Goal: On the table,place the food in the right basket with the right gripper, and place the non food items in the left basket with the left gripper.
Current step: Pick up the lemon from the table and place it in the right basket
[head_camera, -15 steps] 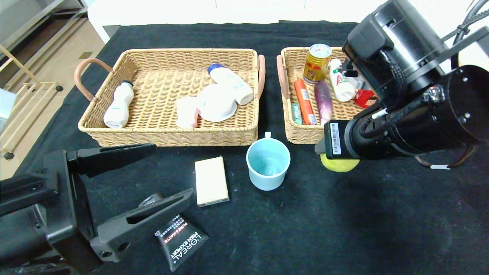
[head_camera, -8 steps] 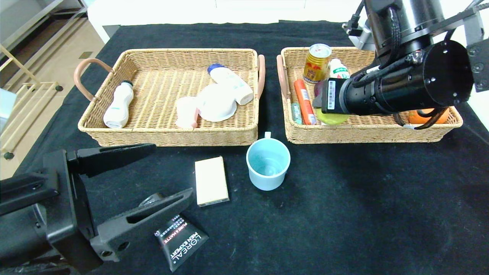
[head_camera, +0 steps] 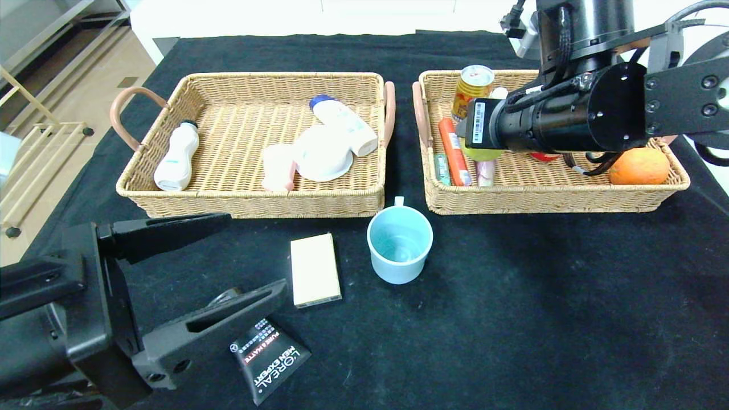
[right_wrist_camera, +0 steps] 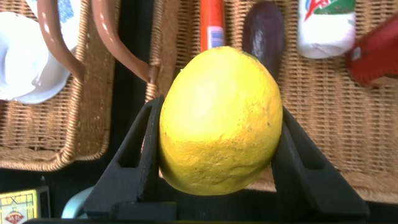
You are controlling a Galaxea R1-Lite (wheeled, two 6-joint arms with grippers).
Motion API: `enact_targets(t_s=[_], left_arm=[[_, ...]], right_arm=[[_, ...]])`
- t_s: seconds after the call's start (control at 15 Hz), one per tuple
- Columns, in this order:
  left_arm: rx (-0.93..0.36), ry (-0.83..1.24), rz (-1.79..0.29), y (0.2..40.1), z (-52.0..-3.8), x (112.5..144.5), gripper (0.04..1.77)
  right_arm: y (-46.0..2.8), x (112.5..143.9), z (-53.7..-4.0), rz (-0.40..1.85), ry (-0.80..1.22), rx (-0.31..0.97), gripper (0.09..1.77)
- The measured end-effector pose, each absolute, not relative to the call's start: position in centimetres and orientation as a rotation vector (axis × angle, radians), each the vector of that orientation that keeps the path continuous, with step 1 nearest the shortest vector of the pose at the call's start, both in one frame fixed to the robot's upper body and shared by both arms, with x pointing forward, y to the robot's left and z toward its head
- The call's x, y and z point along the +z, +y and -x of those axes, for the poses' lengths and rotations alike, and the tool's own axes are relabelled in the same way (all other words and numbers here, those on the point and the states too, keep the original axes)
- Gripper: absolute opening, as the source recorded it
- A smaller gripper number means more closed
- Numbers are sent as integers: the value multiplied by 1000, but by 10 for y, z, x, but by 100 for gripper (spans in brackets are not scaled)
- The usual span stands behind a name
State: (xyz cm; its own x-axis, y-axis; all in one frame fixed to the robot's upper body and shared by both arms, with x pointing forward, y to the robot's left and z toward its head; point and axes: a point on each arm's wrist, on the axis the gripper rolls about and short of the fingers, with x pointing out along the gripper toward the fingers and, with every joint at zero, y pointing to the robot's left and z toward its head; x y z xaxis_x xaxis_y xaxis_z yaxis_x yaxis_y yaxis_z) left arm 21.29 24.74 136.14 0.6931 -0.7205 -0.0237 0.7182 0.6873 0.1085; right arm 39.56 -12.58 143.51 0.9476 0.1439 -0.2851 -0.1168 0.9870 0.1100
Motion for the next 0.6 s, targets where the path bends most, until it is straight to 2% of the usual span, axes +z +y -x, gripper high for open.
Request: enact_targets(t_s=[0.6], left_arm=[[-803, -29, -118, 248, -212, 1362, 172]], right_arm=[[-121, 1419, -424, -88, 251, 92, 106]])
